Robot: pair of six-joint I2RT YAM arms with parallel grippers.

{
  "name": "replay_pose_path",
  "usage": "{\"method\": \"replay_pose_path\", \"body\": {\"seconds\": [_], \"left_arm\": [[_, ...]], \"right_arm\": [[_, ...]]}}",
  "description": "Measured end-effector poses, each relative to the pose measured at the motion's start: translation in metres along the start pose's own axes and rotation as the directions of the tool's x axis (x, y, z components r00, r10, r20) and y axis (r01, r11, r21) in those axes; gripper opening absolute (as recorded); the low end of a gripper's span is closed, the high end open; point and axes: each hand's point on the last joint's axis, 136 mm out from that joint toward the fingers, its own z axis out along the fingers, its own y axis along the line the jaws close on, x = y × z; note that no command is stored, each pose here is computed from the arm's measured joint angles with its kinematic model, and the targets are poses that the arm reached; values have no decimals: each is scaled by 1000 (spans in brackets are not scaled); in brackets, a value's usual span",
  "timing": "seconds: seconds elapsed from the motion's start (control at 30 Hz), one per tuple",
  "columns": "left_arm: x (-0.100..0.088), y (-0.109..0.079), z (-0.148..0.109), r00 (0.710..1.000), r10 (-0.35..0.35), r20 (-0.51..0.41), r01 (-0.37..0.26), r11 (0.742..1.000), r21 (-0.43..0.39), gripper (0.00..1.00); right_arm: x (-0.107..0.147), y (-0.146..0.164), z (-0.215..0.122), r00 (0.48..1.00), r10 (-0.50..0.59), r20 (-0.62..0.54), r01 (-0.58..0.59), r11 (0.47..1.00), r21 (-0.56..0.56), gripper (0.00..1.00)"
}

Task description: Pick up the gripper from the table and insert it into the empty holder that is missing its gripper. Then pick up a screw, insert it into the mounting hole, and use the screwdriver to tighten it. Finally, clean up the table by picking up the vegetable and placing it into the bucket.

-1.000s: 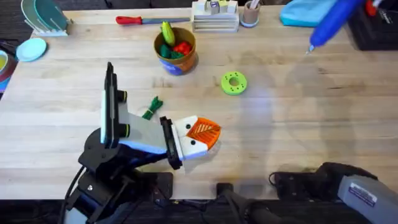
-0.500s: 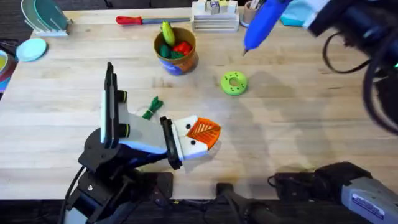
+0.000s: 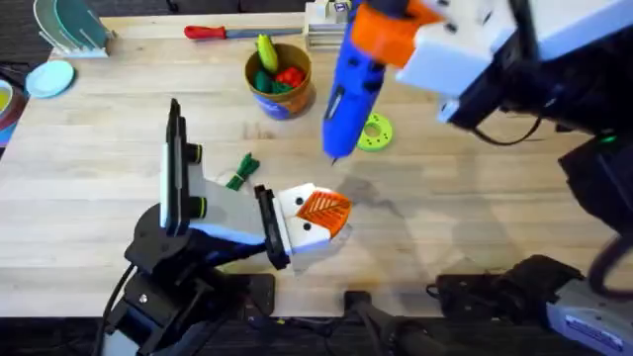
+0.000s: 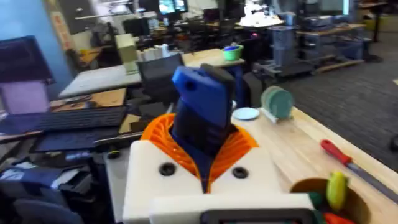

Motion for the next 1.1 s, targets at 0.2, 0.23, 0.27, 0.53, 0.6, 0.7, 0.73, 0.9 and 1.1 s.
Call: {"method": "replay_pose_path", "body": {"seconds": [0.2, 0.23, 0.27, 0.53, 0.6, 0.7, 0.73, 0.9, 1.1], "left_arm": [[0, 0, 0, 1000, 0, 0, 0, 1000, 0, 8], [0, 0, 0, 1000, 0, 0, 0, 1000, 0, 8], [0, 0, 0, 1000, 0, 0, 0, 1000, 0, 8], [0, 0, 0, 1000, 0, 0, 0, 1000, 0, 8], [0, 0, 0, 1000, 0, 0, 0, 1000, 0, 8], [0, 0, 0, 1000, 0, 0, 0, 1000, 0, 8], [0, 0, 0, 1000, 0, 0, 0, 1000, 0, 8], [0, 0, 0, 1000, 0, 0, 0, 1000, 0, 8], [0, 0, 0, 1000, 0, 0, 0, 1000, 0, 8]], "right_arm": [[1, 35, 12, 1000, -16, 11, 17, 993, -116, 18], [2, 39, 13, 1000, -18, 11, 19, 992, -128, 18], [3, 44, 14, 1000, -24, 13, 25, 989, -143, 18], [23, 67, 32, 999, -51, -7, 48, 972, -232, 18], [27, 66, 35, 999, -51, -13, 47, 971, -234, 18], [32, 63, 37, 998, -54, -21, 48, 972, -232, 18], [32, 63, 37, 998, -59, -21, 53, 972, -229, 18], [30, 62, 38, 995, -97, -1, 94, 970, -223, 18], [32, 60, 38, 995, -101, -8, 97, 972, -213, 18]]}}
